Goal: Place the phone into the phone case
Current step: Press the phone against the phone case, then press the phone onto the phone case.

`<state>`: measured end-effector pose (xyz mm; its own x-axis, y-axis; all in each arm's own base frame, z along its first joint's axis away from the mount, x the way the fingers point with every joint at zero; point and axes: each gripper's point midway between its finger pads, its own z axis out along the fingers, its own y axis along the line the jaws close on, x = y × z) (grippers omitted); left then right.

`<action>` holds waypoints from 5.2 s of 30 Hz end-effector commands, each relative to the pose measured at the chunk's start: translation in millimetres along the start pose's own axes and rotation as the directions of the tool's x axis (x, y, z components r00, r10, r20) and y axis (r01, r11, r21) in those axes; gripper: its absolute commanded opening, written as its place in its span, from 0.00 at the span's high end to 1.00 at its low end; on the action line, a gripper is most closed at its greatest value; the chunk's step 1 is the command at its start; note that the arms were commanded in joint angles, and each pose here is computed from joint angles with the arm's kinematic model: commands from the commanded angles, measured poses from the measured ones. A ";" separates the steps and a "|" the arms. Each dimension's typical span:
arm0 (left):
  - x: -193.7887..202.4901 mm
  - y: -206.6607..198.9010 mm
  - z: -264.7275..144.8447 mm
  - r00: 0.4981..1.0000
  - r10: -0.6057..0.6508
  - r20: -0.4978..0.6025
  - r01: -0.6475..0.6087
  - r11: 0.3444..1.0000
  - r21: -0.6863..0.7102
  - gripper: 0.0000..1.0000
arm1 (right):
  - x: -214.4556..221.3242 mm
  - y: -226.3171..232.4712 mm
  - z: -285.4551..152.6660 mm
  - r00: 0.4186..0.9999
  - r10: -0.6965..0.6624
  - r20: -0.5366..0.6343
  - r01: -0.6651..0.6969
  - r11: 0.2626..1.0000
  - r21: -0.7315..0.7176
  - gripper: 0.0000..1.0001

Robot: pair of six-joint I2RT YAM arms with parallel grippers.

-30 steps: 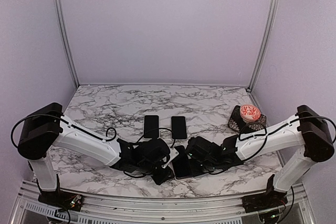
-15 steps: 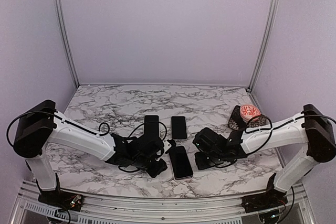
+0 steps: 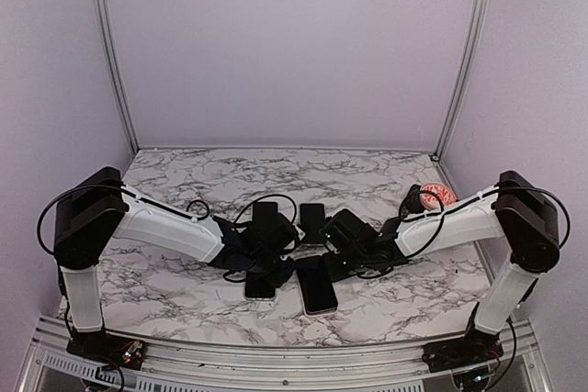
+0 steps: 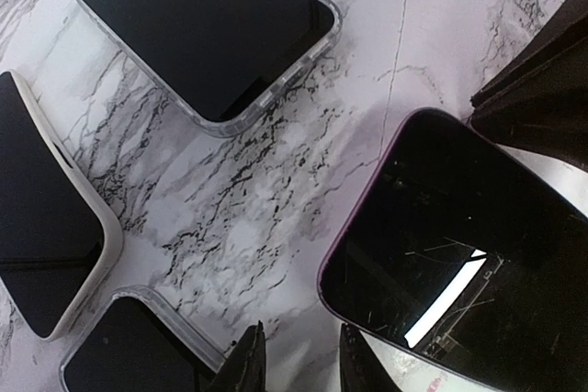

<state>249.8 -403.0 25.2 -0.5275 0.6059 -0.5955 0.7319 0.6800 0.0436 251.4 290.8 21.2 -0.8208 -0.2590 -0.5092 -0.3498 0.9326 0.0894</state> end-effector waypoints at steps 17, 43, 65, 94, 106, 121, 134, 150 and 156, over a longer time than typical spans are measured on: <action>-8.0 -30.7 4.1 1.000 0.024 0.019 -0.026 0.990 0.140 0.74 | -13.6 31.5 -6.0 0.997 0.020 0.079 -0.017 0.999 -0.036 0.96; 33.3 -54.8 -44.8 0.991 0.134 0.009 -0.134 0.987 0.092 0.54 | 47.6 35.4 -91.9 0.994 0.067 -0.089 -0.099 0.897 -0.431 0.66; 60.1 -98.0 -24.1 0.984 0.168 -0.051 -0.151 0.958 0.243 0.74 | 102.0 56.3 -58.1 0.973 0.017 -0.232 -0.124 0.881 -0.457 1.00; -11.6 37.5 -88.5 0.970 -0.197 0.140 0.198 0.980 0.005 0.28 | 16.2 46.5 -66.5 0.990 0.081 -0.119 -0.090 0.993 -0.072 0.01; -18.5 50.3 -103.4 0.973 -0.153 0.172 0.153 0.988 0.010 0.20 | 26.5 81.0 -37.7 0.973 0.032 -0.229 -0.049 0.996 -0.070 0.01; -11.2 54.7 -111.8 0.970 -0.156 0.185 0.157 0.988 0.009 0.20 | 63.3 66.3 -23.7 0.945 0.008 -0.327 0.028 0.994 0.104 0.03; -13.4 52.7 -112.7 0.969 -0.160 0.187 0.159 0.987 0.022 0.20 | 64.4 71.0 -22.9 0.952 0.008 -0.307 0.026 0.994 0.106 0.32; -44.1 16.0 -47.3 0.946 -0.300 0.119 0.272 0.940 0.204 0.25 | 64.1 74.7 -28.7 0.968 -0.089 -0.236 0.084 0.996 -0.030 0.11; -58.2 20.6 -19.7 0.977 -0.185 0.105 0.172 0.977 0.123 0.32 | 48.0 82.2 -59.7 0.977 -0.111 -0.184 0.092 0.990 -0.110 0.01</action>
<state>274.5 -411.2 73.4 -0.6532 0.3702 -0.6605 0.6462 0.7273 -0.2314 162.3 332.1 25.6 -0.8668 -0.3907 -0.3098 -0.4296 0.9006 0.0663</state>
